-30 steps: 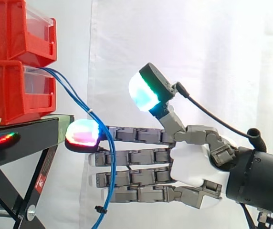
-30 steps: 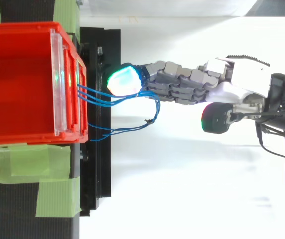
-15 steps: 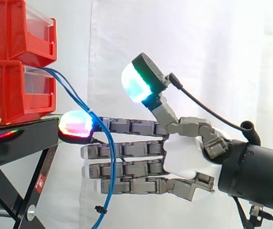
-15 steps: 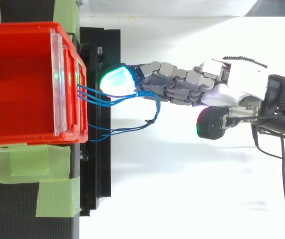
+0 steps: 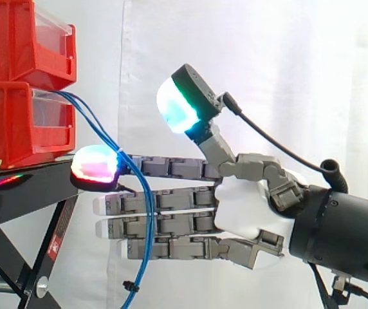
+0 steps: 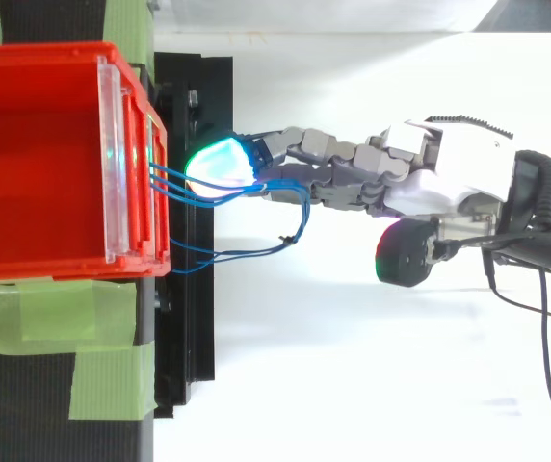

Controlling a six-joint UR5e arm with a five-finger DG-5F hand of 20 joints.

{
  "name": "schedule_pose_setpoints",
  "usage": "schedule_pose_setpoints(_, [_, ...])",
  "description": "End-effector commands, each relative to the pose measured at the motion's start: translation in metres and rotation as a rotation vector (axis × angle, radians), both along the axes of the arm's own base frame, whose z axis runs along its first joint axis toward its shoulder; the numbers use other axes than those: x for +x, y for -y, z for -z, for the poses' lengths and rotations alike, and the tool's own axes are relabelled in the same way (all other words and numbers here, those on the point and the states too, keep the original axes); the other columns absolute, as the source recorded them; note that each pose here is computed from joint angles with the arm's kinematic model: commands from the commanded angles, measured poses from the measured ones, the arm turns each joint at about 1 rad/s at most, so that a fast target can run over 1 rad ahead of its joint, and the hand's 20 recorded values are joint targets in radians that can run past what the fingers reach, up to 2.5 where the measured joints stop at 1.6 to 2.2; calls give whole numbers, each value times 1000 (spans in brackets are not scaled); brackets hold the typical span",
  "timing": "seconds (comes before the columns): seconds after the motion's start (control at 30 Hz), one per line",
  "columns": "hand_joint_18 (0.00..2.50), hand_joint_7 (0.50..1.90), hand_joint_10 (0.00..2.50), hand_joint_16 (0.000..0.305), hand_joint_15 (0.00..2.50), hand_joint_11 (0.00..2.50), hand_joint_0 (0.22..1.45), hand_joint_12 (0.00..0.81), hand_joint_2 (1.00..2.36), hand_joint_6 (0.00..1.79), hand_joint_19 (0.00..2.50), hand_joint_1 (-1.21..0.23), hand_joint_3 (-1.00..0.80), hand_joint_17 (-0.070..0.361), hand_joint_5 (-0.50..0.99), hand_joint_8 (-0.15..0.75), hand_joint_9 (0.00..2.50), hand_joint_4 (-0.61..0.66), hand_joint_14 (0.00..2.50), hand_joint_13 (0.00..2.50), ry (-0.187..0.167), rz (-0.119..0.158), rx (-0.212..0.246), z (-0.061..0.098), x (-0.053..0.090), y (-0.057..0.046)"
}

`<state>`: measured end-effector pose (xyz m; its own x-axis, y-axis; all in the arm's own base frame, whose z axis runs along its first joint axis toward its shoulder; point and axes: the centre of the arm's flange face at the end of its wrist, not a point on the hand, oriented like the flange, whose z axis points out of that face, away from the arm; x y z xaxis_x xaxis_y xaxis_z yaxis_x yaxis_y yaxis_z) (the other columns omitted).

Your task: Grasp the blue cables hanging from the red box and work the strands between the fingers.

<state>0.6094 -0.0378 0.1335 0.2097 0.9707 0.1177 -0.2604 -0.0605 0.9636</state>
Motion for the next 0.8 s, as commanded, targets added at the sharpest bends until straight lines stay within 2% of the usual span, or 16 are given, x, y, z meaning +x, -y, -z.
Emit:
schedule_pose_setpoints(0.0, [101,691,4,86,234,210,675,457,1000,6,103,-503,-1000,194,-335,371,269,166,6,219,-15,-7,1,11,0,-2])
schedule_pose_setpoints(0.07, [178,668,4,88,210,186,675,465,1000,5,60,-529,-1000,198,-307,383,323,174,6,274,-29,-11,7,24,2,-3])
schedule_pose_setpoints(0.1, [192,671,4,88,212,183,675,465,1000,6,58,-529,-1000,197,-308,382,324,173,6,276,-29,-16,27,31,7,-4])
schedule_pose_setpoints(0.13, [196,671,4,88,211,183,675,464,1000,6,64,-528,-1000,197,-308,382,325,174,6,277,-29,-16,27,31,7,-4])
schedule_pose_setpoints(0.2, [203,668,4,88,212,188,676,463,1000,5,68,-529,-1000,197,-308,381,326,173,6,280,-34,-31,82,51,17,-3])
schedule_pose_setpoints(0.23, [204,671,4,88,219,188,677,463,1000,5,75,-529,-1000,197,-308,381,326,173,6,280,-29,-40,101,55,21,-3])
schedule_pose_setpoints(0.27, [207,671,4,88,219,189,676,463,1000,5,74,-529,-1000,197,-308,381,326,173,6,281,-23,-49,114,53,23,-4])
schedule_pose_setpoints(0.37, [211,670,5,87,219,197,677,463,1000,5,73,-528,-1000,197,-308,380,327,172,6,283,-28,-74,106,53,23,-7])
schedule_pose_setpoints(0.43, [211,668,4,87,220,192,677,463,1000,5,72,-528,-1000,197,-307,380,328,172,6,283,-22,-111,93,47,24,-9])
schedule_pose_setpoints(0.77, [212,668,4,87,224,190,678,464,1000,5,79,-530,-1000,197,-306,380,328,172,6,289,-19,-127,91,46,24,-5])
